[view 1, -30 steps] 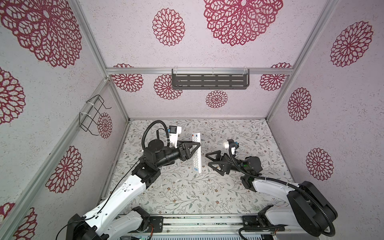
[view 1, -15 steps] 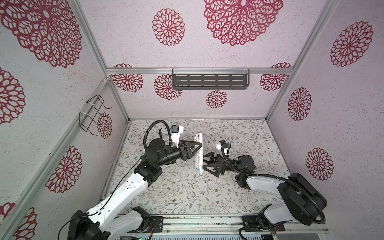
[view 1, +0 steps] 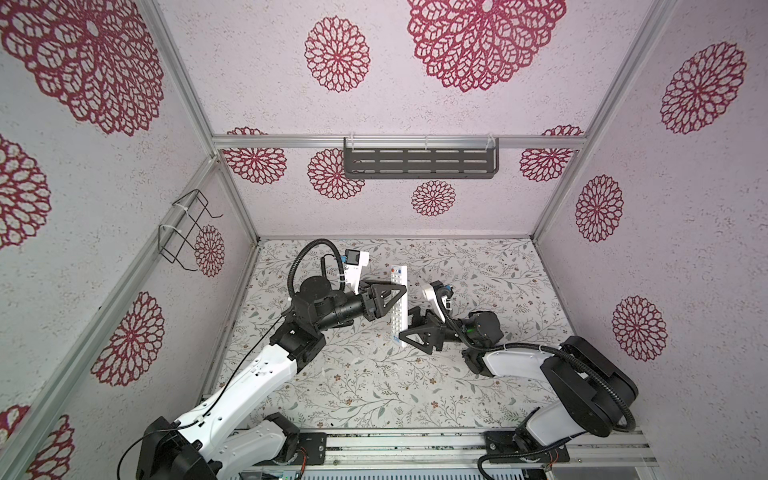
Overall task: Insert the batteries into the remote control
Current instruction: 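Raise the remote upright with the left gripper while the right gripper approaches it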
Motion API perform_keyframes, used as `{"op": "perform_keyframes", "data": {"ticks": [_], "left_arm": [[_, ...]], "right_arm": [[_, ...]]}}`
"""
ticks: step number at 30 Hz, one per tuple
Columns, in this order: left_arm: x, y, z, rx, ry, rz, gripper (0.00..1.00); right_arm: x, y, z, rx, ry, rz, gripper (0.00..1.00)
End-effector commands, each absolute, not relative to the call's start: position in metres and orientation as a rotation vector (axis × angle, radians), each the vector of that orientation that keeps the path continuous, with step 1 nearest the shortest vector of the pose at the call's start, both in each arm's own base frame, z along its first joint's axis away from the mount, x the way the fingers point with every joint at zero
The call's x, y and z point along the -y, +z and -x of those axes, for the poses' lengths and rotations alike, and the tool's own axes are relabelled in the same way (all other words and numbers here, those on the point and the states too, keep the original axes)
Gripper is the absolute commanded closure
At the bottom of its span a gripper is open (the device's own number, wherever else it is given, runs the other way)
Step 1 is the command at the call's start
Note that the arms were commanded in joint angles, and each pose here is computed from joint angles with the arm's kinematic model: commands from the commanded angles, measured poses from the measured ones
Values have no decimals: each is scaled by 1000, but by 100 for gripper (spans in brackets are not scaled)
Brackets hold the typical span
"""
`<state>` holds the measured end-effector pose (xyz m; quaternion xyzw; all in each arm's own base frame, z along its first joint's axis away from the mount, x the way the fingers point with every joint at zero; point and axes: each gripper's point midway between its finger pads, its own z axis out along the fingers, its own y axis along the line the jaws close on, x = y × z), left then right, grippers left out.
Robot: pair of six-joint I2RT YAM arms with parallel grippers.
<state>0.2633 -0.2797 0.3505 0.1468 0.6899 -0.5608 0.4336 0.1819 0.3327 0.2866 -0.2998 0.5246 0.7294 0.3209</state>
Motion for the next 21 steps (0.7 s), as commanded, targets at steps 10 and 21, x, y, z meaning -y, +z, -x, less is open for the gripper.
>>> {"op": "perform_keyframes", "data": {"ticks": [10, 21], "left_arm": [[281, 382, -256, -1613, -1418, -411, 82], [281, 379, -257, -1623, -1405, -407, 82]], "right_arm": [[-328, 320, -159, -1172, 1911, 890, 29], [-326, 326, -156, -1153, 1910, 897, 71]]}}
